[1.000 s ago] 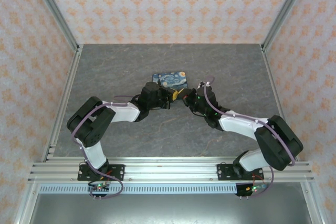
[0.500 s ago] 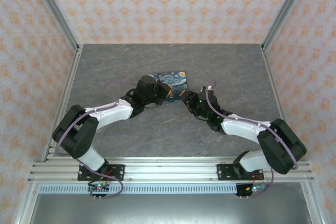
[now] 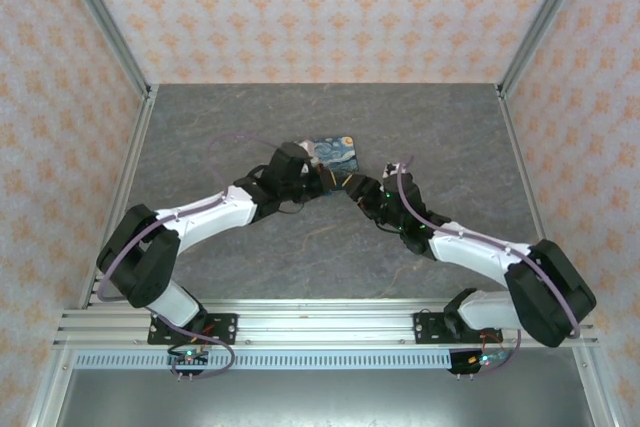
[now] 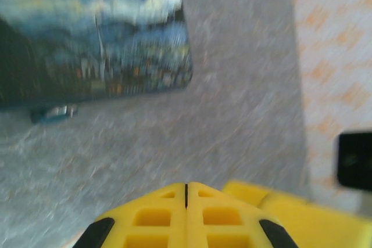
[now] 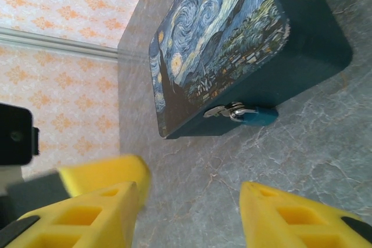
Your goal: Unlock a padlock with a key
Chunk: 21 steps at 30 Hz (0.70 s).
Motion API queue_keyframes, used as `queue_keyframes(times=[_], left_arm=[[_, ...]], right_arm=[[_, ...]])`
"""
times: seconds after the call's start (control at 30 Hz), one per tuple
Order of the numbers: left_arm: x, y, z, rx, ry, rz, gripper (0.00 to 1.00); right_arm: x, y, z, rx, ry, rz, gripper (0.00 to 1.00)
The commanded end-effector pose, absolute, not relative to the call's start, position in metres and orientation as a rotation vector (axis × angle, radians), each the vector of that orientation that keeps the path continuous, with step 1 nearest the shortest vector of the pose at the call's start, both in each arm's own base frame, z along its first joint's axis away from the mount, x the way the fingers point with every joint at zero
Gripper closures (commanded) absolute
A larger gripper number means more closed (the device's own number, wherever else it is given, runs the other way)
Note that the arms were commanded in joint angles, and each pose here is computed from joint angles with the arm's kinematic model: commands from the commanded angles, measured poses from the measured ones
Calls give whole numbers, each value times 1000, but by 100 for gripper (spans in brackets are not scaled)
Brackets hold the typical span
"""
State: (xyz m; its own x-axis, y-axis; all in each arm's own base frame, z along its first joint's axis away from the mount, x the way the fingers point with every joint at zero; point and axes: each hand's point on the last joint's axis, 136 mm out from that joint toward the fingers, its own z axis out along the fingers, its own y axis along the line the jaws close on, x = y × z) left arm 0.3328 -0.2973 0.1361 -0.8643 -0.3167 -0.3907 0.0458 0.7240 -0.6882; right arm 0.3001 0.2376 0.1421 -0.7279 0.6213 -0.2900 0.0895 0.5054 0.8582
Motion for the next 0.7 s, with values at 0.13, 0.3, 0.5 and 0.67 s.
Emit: queue_keyframes(times=[0.13,0.3,0.5,0.67], left_arm=[[284,-298,60,84,2676,-620,100],[276,-309,32,162,2724,-488,100],[276,-306,17,153,2734,-415,82],[277,-303,23,135,2714,-410,55]], right_arm=[[285,206,108,605,2258,967,50],[281,202,111,586,2276,932,50],[277,195,109,570,2299,877,48],[274,194,105,554,2333,851,48]])
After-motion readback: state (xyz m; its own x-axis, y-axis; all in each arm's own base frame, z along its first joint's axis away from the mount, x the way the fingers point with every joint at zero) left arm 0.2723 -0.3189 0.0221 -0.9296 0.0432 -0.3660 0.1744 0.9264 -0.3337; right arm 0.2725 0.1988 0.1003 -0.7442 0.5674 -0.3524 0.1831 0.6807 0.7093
